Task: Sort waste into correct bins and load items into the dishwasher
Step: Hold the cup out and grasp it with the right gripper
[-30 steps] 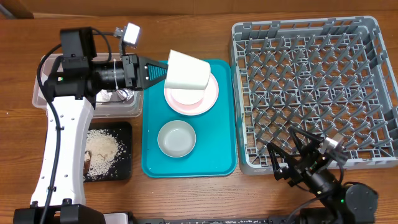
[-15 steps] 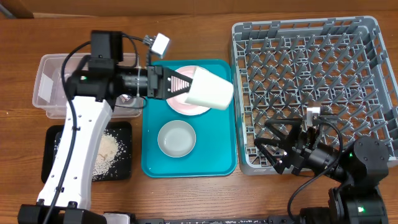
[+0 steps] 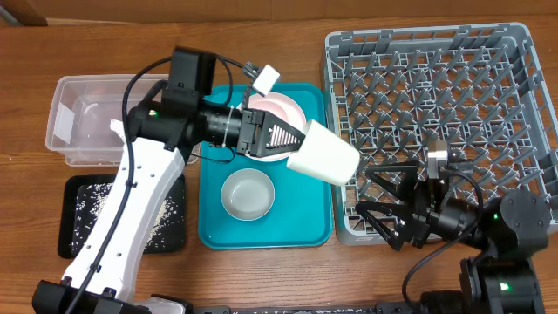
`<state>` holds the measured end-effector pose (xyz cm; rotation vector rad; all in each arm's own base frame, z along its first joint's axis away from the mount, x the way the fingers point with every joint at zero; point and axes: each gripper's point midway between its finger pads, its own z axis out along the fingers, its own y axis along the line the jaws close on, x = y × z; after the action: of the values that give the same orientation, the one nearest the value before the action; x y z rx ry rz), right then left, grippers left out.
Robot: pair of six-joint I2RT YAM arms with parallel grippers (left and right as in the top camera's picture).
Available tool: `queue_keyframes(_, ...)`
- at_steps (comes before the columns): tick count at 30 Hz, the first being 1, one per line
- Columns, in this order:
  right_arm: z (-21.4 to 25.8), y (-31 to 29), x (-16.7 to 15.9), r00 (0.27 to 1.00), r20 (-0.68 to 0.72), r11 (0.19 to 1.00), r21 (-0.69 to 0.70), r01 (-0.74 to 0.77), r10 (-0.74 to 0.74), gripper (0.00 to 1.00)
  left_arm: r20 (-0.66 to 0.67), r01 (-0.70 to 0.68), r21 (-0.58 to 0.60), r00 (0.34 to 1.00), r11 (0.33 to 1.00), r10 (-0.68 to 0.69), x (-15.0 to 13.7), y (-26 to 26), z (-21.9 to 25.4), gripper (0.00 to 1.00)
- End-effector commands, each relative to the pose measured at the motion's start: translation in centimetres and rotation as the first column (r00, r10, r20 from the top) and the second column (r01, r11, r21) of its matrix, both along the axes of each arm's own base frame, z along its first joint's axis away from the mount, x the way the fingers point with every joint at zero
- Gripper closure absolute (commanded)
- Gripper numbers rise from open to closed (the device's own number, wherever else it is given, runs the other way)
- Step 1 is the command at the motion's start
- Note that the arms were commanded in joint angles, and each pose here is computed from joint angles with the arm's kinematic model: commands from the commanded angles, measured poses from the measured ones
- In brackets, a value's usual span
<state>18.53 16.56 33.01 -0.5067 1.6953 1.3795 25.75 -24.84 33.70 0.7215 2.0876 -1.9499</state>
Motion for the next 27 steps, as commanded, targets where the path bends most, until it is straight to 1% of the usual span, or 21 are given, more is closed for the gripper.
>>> queue_keyframes(1, 0.9, 0.3, -0.5, 0.998, 0.023, 0.998, 0.002, -0.064, 0.064, 0.00, 0.043, 0.010, 0.017, 0.999, 1.000, -0.011, -0.3, -0.6, -0.5, 0.96)
queue_keyframes(7, 0.9, 0.7, 0.3, 0.990, 0.053, 0.991, -0.001, -0.133, 0.133, 0.00, 0.052, 0.004, 0.038, 0.999, 0.999, -0.005, -0.2, -0.9, -0.9, 0.96)
queue_keyframes(12, 0.2, 0.8, 1.5, 0.989, 0.028, 0.989, 0.002, -0.145, 0.145, 0.00, 0.052, 0.008, 0.038, 0.999, 0.999, -0.010, -0.4, -1.0, -0.9, 0.96)
queue_keyframes(19, 0.6, 1.0, 2.6, 0.984, 0.051, 0.985, 0.013, -0.172, 0.172, 0.00, 0.054, 0.011, 0.038, 0.998, 0.999, -0.013, -0.4, -1.1, -0.9, 0.96)
queue_keyframes(23, 1.6, 1.2, 2.6, 0.979, 0.071, 0.980, 0.032, -0.195, 0.192, 0.05, 0.054, 0.012, 0.039, 0.998, 0.999, -0.014, -0.5, -1.2, -0.9, 0.96)
queue_keyframes(27, 1.9, 2.1, 1.8, 0.968, 0.078, 0.970, 0.037, -0.240, 0.237, 0.09, 0.054, 0.012, 0.039, 0.998, 0.999, -0.014, -0.5, -1.2, -0.9, 0.96)
